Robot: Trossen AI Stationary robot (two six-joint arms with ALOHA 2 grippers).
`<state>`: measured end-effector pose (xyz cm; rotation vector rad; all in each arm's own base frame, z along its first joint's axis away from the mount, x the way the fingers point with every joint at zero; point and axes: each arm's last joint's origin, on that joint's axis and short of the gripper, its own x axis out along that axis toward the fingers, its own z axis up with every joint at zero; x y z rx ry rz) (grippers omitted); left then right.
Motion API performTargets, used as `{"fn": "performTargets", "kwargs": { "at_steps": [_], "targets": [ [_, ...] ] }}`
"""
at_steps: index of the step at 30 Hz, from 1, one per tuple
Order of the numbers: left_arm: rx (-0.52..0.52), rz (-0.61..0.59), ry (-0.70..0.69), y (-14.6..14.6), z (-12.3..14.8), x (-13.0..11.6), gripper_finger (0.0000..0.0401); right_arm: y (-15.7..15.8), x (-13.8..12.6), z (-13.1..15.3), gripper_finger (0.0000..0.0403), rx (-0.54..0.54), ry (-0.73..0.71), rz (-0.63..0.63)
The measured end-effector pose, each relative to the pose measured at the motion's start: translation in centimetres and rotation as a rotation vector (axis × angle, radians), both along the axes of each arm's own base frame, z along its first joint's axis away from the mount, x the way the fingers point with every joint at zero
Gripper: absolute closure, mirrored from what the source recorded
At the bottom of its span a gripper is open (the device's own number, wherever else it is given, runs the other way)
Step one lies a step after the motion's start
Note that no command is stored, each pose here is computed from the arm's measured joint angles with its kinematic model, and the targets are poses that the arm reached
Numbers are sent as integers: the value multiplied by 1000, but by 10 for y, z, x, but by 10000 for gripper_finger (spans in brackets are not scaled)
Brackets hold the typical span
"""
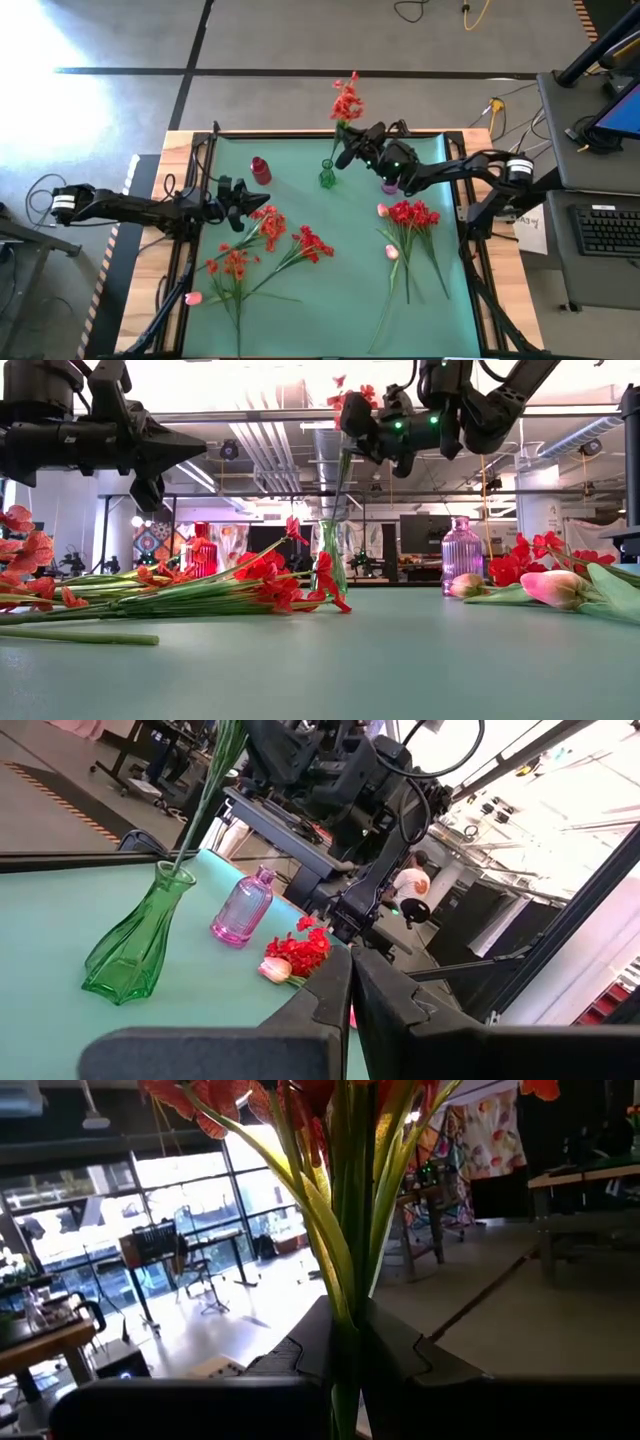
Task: Sort flowers into vase by color
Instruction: Put the middle right orange flower in the green flower vase
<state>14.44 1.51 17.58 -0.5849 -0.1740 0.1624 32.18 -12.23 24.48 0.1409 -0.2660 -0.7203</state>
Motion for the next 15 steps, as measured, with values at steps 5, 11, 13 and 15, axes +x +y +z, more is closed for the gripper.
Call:
{"fn": "performTargets", "kwargs": {
  "at_steps": [5,11,13,15],
  "targets": [
    [0,0,0,0,0,0,401,2,3,-4,374,-9,20,41],
    [0,1,0,0,0,0,401,9,6,-4,374,-30,35,86],
    [0,1,0,0,0,0,401,10,6,-4,374,-28,44,91],
    [0,2,0,0,0,0,401,11,7,-6,374,-25,61,93]
  ]
}}
